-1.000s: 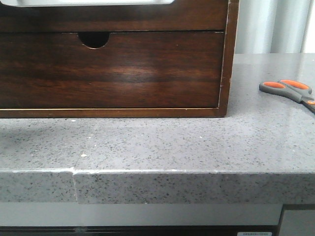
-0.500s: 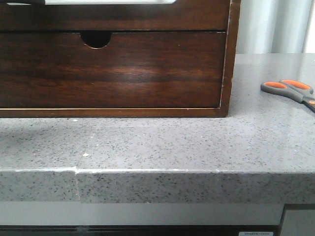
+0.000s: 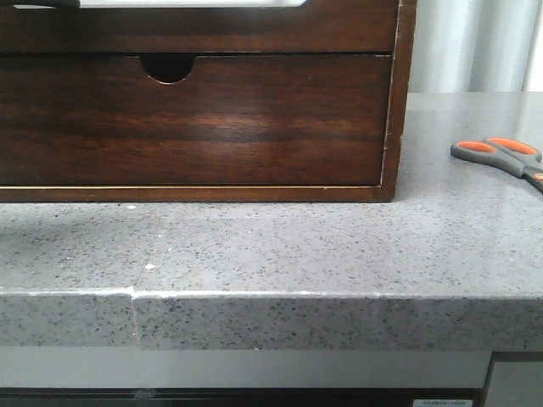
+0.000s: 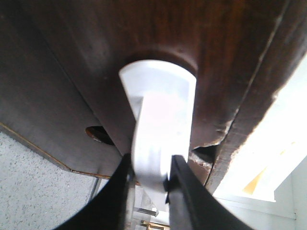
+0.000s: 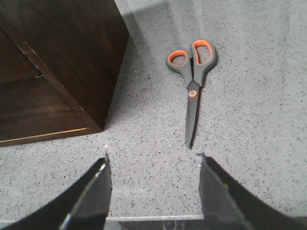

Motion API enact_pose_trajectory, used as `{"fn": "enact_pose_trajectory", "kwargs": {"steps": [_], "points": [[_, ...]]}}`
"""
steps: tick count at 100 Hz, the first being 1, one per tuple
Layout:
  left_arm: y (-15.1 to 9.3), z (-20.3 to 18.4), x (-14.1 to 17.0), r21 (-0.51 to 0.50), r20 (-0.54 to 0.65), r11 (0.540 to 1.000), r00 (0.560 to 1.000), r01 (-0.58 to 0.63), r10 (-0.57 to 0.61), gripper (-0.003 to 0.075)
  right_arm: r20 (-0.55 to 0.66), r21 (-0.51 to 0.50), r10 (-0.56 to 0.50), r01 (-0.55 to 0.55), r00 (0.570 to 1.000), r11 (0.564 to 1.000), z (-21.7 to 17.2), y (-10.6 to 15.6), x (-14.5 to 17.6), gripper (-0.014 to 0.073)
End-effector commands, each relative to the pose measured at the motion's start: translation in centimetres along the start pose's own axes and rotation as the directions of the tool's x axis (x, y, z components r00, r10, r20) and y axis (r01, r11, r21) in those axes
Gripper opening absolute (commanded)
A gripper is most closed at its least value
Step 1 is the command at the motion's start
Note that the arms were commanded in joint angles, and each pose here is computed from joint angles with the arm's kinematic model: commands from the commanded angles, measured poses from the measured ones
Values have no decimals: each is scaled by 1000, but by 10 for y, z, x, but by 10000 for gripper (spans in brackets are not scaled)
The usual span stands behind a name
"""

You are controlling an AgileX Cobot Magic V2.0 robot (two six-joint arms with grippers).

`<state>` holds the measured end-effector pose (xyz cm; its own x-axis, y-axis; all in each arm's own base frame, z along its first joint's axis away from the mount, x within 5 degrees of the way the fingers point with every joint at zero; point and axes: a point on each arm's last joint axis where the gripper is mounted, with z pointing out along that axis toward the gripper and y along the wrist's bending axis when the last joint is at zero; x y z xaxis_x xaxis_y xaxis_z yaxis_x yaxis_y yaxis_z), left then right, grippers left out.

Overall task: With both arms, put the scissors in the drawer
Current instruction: 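Grasp the white drawer handle with the left gripper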

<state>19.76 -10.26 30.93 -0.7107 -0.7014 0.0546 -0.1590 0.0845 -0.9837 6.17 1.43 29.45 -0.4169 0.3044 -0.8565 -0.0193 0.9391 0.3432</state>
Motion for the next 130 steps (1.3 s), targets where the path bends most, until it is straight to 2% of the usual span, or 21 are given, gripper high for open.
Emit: {"fn": "enact_pose_trajectory", "kwargs": {"steps": [1, 15, 44, 83, 117, 130], "points": [[-15, -7, 14, 62, -95, 987, 984, -146, 151, -20, 79, -19, -6, 8, 997, 1000, -3, 5, -15, 363], [-16, -14, 20, 77, -109, 983, 979, -165, 173, -20, 79, -19, -6, 8, 997, 1000, -3, 5, -15, 363], [2, -33, 31, 84, -107, 987, 983, -139, 148, -20, 79, -19, -6, 8, 997, 1000, -3, 5, -15, 363], [-17, -65, 48, 217, -86, 960, 976, -177, 200, -20, 79, -19, -6, 8, 997, 1000, -3, 5, -15, 363], [-18, -80, 59, 223, -111, 955, 968, -197, 226, -20, 64, -54, -20, 23, 998, 998, -4, 7, -14, 363], [-13, -82, 60, 169, -117, 960, 963, -223, 244, -20, 63, -56, -20, 24, 998, 998, -4, 7, -14, 363]]}}
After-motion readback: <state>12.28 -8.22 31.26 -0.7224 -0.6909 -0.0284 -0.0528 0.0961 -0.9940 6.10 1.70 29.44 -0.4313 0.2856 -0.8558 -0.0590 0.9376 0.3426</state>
